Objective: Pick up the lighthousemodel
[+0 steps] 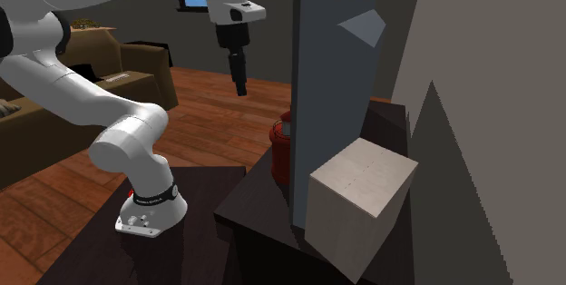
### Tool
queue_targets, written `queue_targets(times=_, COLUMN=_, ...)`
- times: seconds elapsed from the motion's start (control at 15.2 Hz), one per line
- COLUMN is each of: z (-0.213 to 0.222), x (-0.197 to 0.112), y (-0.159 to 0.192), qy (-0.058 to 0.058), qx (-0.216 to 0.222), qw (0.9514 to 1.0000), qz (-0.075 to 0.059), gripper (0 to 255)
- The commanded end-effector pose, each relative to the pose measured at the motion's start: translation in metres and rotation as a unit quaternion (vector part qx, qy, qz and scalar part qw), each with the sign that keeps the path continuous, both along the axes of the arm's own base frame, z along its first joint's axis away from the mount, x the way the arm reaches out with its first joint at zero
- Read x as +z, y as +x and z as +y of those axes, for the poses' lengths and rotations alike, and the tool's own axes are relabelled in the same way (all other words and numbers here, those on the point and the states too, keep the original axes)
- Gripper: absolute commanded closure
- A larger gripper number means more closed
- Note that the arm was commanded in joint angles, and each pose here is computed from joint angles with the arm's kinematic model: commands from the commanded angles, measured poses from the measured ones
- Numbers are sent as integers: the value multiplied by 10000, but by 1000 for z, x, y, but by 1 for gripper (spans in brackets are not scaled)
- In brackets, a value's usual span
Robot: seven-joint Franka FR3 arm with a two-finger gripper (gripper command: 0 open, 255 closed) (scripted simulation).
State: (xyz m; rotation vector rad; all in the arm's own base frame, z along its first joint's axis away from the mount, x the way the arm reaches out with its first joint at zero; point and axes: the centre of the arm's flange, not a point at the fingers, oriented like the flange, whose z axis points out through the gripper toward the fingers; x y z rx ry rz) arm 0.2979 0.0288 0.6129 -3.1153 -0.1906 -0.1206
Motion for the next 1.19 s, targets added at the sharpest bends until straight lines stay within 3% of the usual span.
queue_targets(times=0.0, z=0, x=0, y=0, qy=0, qx=0, qw=10000, qz=0, gripper=0)
queue_targets(times=0.07, z=5, x=-2, y=19, qy=-93, qx=329, qw=9992, qz=208, gripper=0)
queue_targets(times=0.2, z=18, x=-7, y=57, qy=-280, qx=984, qw=9928, qz=624, gripper=0)
queue_targets(times=0.33, z=35, x=-17, y=92, qy=-464, qx=1634, qw=9800, qz=1035, gripper=0)
queue_targets(times=0.46, z=57, x=-30, y=123, qy=-646, qx=2272, qw=9610, qz=1440, gripper=0)
queue_targets(times=0.59, z=81, x=-46, y=150, qy=-823, qx=2896, qw=9358, qz=1835, gripper=0)
queue_targets(times=0.73, z=109, x=-65, y=172, qy=-995, qx=3502, qw=9046, qz=2219, gripper=0)
queue_targets(times=0.86, z=138, x=-87, y=189, qy=-1161, qx=4085, qw=8675, qz=2588, gripper=0)
queue_targets(times=1.06, z=183, x=-124, y=203, qy=-1395, qx=4910, qw=8017, qz=3111, gripper=0)
queue_targets(times=1.12, z=184, x=-125, y=203, qy=-1400, qx=4925, qw=8003, qz=3120, gripper=0)
